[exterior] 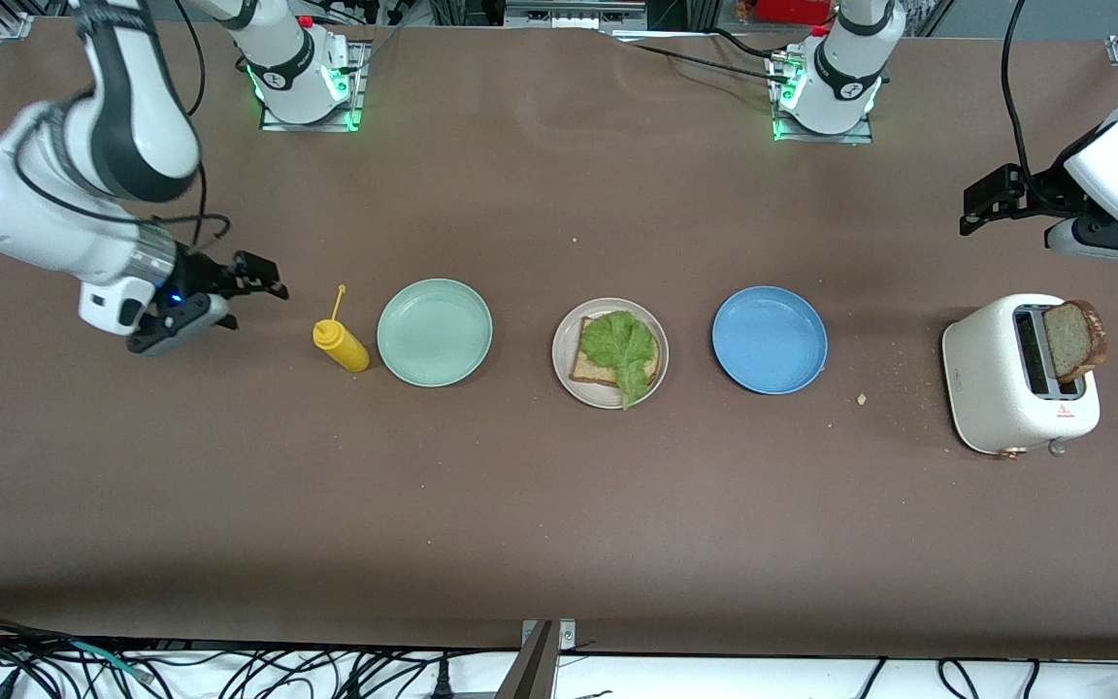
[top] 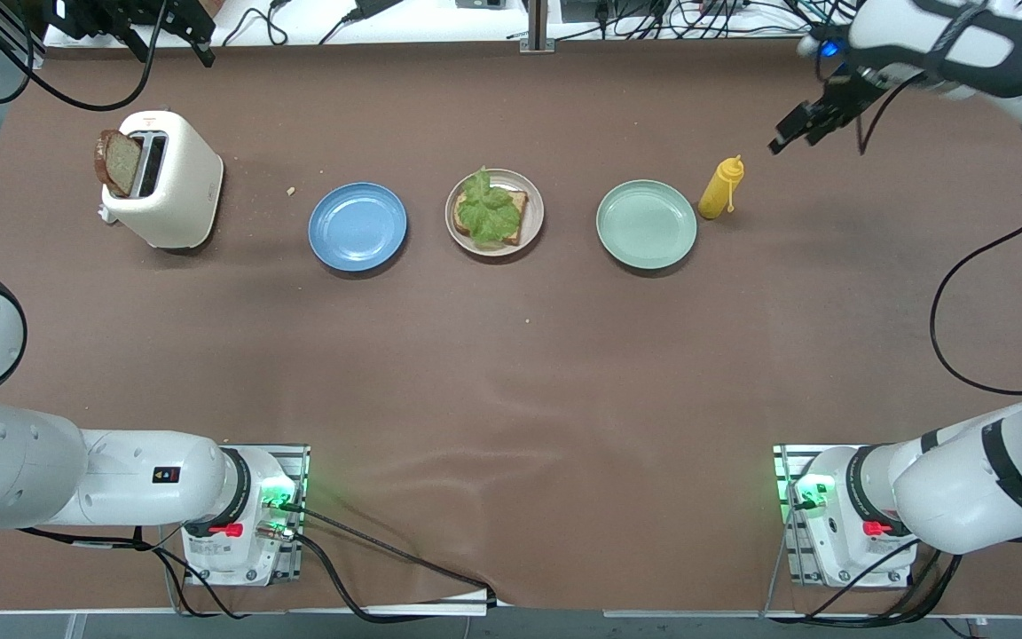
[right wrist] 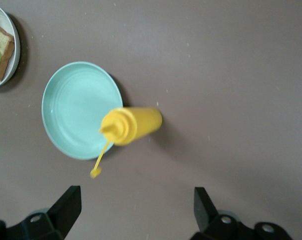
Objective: Make sandwich in beige plate with both arms
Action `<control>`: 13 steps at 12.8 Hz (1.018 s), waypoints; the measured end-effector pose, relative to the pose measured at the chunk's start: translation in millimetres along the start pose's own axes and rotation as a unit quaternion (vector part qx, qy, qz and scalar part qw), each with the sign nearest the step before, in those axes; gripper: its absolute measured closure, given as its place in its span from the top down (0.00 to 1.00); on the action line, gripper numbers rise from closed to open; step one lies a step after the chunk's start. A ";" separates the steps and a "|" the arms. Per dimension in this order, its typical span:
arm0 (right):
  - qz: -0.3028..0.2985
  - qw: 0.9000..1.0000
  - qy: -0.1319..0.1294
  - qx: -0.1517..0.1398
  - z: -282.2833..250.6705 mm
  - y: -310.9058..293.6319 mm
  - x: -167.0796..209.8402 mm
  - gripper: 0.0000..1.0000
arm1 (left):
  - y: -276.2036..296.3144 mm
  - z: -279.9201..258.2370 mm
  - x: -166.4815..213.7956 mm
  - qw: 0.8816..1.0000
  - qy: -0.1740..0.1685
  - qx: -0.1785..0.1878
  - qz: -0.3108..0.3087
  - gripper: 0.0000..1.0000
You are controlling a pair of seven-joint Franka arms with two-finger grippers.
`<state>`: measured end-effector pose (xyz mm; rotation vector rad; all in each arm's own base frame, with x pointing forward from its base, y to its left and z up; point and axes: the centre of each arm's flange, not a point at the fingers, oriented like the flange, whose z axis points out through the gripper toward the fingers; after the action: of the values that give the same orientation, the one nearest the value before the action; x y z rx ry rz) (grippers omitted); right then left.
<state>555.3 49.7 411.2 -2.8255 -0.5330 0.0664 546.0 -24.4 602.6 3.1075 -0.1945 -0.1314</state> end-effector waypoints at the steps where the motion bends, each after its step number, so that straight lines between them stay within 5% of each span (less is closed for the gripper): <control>1: 0.024 1.000 -0.013 -0.010 -23.4 -7.8 0.1 1.00 | -1.8 3.1 0.8 1.000 -0.004 -0.001 -0.002 1.00; 7: 0.121 0.987 -0.035 -0.098 -134.1 -38.7 0.6 1.00 | -145.4 61.7 3.8 0.995 -0.050 -0.002 -0.085 1.00; 13: 0.156 0.979 -0.025 -0.131 -189.2 -61.0 -3.6 1.00 | -271.9 139.3 16.1 0.998 -0.003 -0.001 -0.069 1.00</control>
<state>548.1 56.0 609.7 -3.1492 -0.1085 0.1372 583.5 240.5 454.3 3.1177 0.0201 -0.1443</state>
